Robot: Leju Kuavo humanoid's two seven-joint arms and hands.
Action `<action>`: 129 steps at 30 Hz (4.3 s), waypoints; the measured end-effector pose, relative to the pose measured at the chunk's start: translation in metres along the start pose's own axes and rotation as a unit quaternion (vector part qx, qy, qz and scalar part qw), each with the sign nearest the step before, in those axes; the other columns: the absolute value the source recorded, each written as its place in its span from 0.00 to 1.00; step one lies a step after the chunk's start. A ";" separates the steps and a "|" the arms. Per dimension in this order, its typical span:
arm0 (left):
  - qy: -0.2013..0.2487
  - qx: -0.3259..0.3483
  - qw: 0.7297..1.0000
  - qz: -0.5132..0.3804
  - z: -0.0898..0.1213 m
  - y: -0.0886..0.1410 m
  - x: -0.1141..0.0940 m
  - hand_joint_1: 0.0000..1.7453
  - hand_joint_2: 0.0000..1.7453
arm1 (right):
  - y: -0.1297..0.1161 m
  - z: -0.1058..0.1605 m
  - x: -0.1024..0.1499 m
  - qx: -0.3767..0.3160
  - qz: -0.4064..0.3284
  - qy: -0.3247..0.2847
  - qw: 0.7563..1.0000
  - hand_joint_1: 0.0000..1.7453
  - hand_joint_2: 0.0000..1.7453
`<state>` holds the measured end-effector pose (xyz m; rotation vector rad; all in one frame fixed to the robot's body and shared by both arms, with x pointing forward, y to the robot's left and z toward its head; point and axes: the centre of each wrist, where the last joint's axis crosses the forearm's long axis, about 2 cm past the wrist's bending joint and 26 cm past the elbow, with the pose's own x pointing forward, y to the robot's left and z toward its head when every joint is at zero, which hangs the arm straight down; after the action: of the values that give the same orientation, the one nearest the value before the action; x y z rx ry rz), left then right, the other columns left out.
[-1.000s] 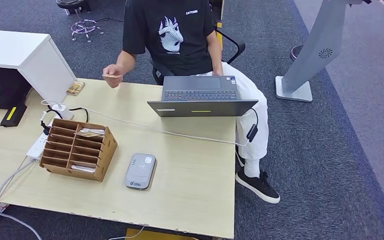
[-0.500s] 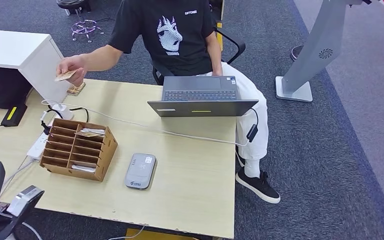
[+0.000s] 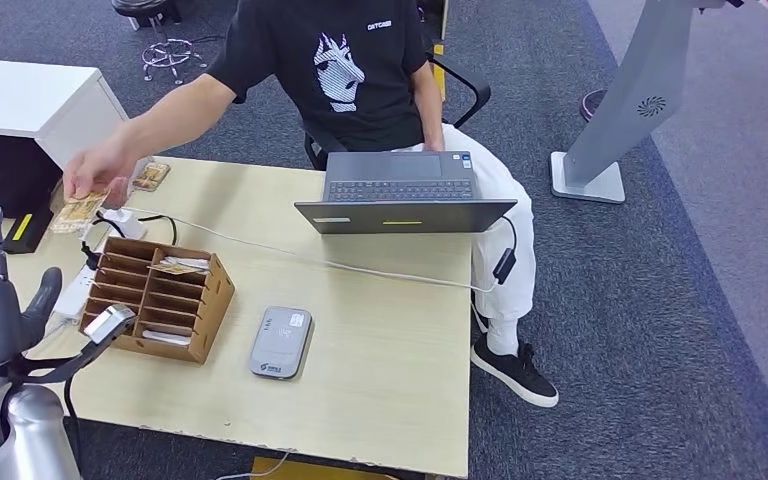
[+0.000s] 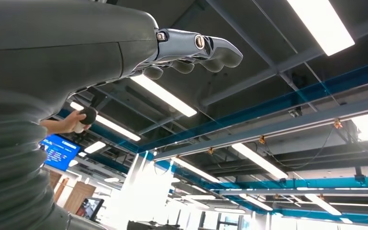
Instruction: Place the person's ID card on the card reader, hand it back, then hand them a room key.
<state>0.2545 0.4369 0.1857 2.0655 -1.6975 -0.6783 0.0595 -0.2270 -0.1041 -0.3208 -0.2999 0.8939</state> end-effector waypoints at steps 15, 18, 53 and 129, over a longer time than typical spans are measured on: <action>-0.004 -0.021 1.000 -0.011 -0.023 -0.015 0.013 0.00 1.00 | -0.004 -0.001 0.003 -0.001 0.004 -0.003 1.000 0.00 1.00; -0.002 -0.013 1.000 0.008 -0.030 -0.017 0.024 0.00 1.00 | -0.004 -0.001 0.003 -0.001 0.002 -0.003 1.000 0.00 1.00; -0.019 0.001 0.998 0.058 -0.033 -0.019 0.042 1.00 1.00 | -0.003 -0.001 0.002 -0.004 -0.006 0.000 1.000 0.00 1.00; 0.103 -0.332 0.863 0.367 0.125 -0.068 0.152 1.00 1.00 | 0.007 0.003 0.003 -0.012 -0.035 0.015 0.999 0.00 1.00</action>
<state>0.2586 0.3025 0.0267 0.8815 -1.6300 -0.6217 0.0553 -0.2202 -0.1034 -0.3444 -0.2932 0.8173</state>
